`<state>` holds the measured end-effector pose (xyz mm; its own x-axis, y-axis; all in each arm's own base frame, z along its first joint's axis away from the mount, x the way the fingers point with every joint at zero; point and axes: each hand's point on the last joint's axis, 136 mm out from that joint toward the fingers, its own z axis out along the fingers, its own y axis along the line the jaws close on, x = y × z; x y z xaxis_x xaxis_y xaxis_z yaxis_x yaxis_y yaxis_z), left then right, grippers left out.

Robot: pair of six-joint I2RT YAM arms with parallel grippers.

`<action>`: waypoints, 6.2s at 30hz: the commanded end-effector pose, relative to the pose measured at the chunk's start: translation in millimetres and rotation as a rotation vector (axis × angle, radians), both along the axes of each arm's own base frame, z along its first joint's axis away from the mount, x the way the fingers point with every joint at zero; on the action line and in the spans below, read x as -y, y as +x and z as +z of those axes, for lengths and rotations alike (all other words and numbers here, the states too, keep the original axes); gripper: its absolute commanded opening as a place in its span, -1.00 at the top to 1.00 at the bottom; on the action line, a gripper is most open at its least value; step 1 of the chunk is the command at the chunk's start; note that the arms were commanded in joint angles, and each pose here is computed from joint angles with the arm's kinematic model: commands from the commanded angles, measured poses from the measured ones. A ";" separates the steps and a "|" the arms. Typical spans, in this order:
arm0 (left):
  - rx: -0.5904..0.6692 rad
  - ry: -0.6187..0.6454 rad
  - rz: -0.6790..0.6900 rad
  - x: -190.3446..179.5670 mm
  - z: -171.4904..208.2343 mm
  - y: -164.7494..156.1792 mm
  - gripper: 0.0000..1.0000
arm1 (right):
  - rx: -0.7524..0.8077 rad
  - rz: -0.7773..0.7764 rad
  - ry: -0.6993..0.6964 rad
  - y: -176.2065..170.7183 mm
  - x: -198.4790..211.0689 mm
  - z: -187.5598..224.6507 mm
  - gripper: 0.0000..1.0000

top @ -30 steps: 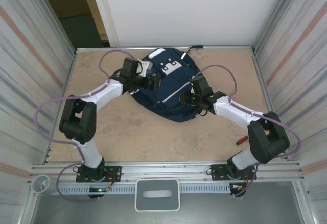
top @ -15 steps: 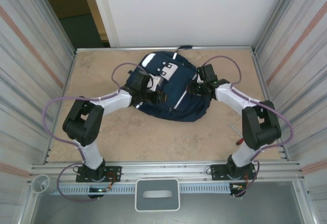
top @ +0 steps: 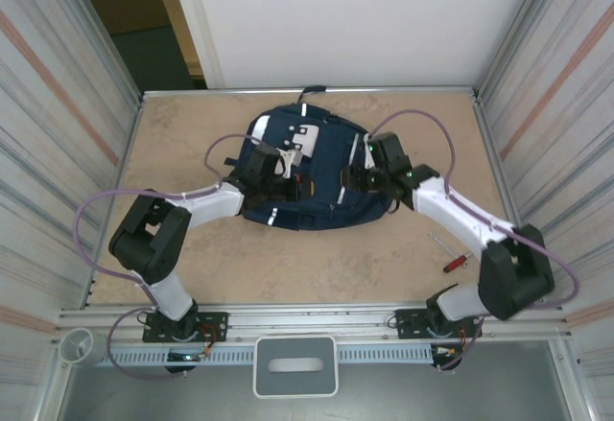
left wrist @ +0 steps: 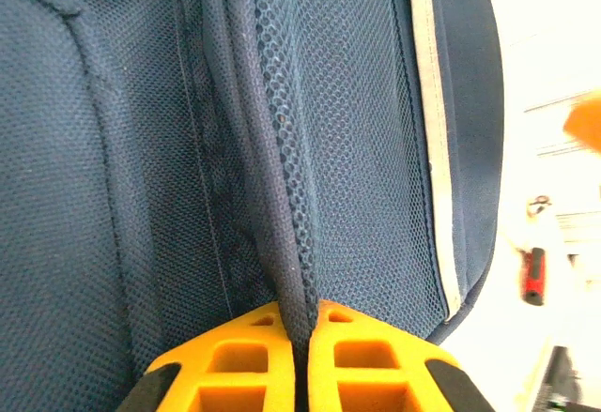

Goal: Pack books, pencil case, and school supplies into a backpack

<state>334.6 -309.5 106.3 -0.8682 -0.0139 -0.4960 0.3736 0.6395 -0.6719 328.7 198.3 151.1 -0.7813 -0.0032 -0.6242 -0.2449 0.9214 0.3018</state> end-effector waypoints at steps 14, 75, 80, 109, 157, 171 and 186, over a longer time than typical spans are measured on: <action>-0.026 -0.238 -0.025 4.9 47.4 -0.9 1.00 | 0.078 0.025 -0.015 -45.0 -51.6 -62.2 0.04; 0.240 0.114 -0.014 -72.7 49.7 22.0 0.18 | 0.033 0.133 0.098 -27.3 -7.3 -28.7 1.00; 0.652 0.311 -0.145 -52.9 86.9 -3.9 -0.13 | 0.036 0.185 0.169 -32.3 -19.2 -4.5 1.00; 1.123 0.438 -0.543 -0.7 76.3 -42.0 1.00 | -0.067 -0.065 0.026 -9.6 48.7 -13.0 1.00; 0.980 0.246 -0.233 -95.1 111.8 -55.2 1.00 | -0.083 0.070 0.094 2.0 -14.4 9.9 1.00; 0.892 0.399 -0.457 -48.8 99.0 -68.3 -0.42 | 0.027 0.371 0.301 -34.9 -96.8 79.5 1.00; 1.025 0.047 -0.575 -46.5 141.8 -97.4 1.00 | -0.205 0.188 0.174 -7.3 -31.6 13.4 1.00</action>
